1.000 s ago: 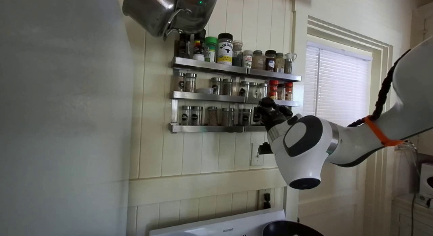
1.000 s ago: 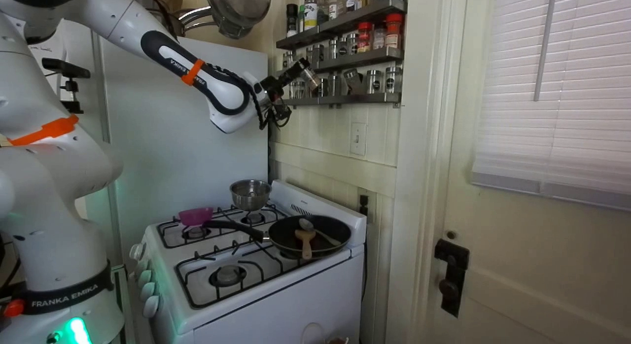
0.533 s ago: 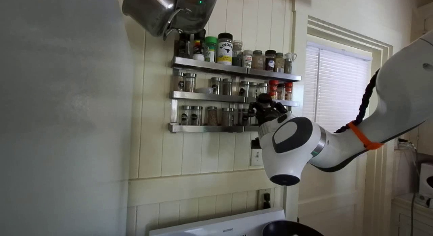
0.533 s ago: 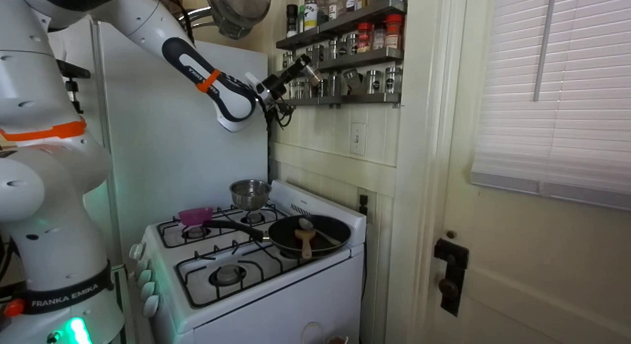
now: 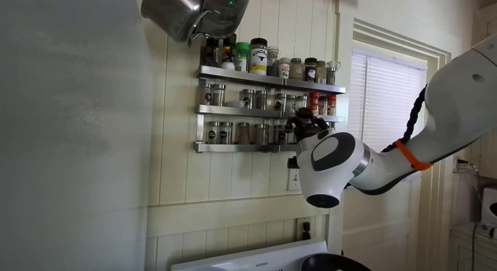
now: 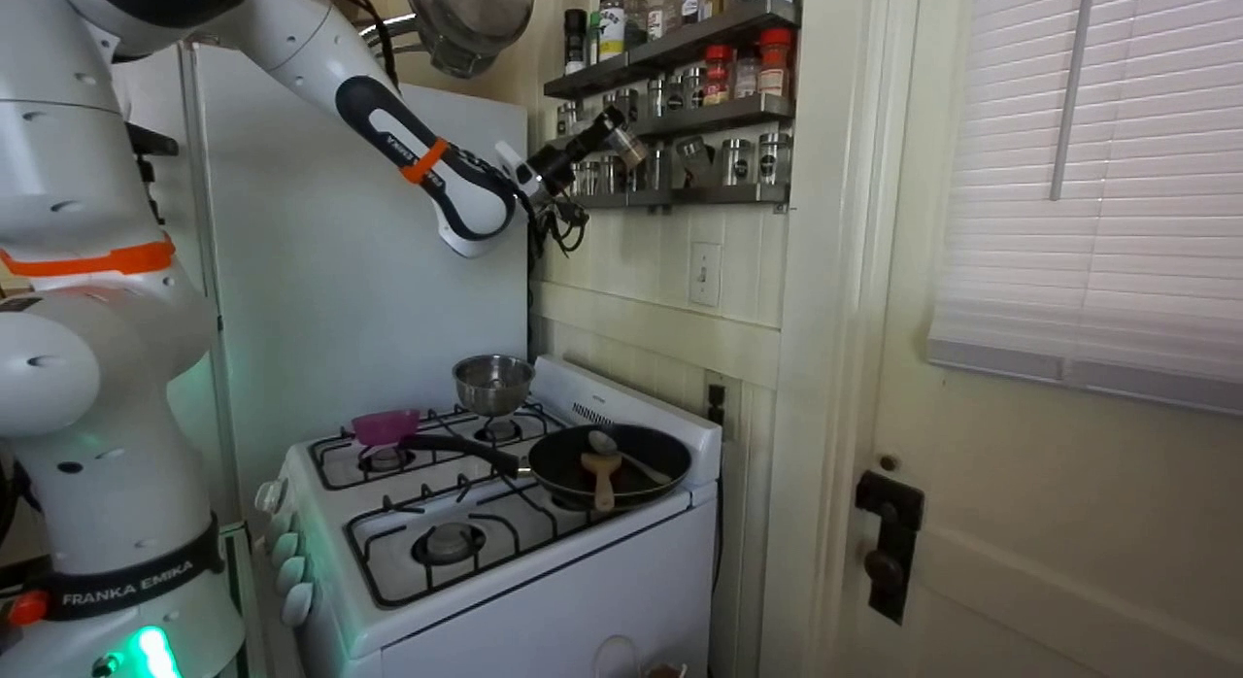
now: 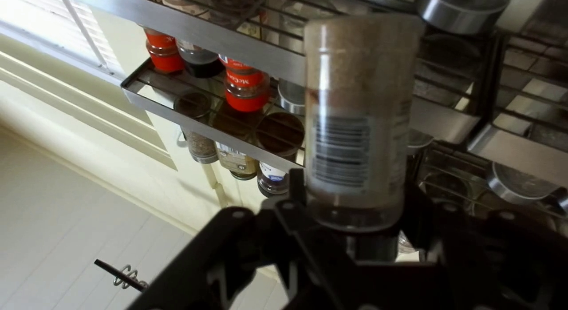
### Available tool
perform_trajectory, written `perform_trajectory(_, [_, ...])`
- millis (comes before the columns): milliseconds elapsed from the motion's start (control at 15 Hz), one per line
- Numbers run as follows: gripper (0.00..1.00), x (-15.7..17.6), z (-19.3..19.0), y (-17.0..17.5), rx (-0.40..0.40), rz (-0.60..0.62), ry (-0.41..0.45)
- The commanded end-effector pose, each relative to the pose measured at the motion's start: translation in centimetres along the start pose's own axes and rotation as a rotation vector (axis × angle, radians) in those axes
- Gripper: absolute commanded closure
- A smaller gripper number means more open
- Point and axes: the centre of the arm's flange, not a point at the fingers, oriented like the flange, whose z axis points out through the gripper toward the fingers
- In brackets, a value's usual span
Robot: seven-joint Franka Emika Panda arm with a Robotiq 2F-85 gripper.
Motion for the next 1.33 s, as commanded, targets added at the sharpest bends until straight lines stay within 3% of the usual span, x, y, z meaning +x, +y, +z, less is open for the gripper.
perform_trajectory(0, [0.5, 0.0, 0.0, 0.0, 0.0, 0.0, 0.0])
perform_trajectory(333, [0.5, 0.0, 0.0, 0.0, 0.0, 0.0, 0.0])
perform_trajectory(400, [0.75, 0.0, 0.0, 0.0, 0.0, 0.0, 0.0])
perform_trajectory(1267, [0.75, -2.4, 1.3, 1.3, 0.011, 0.166, -0.038])
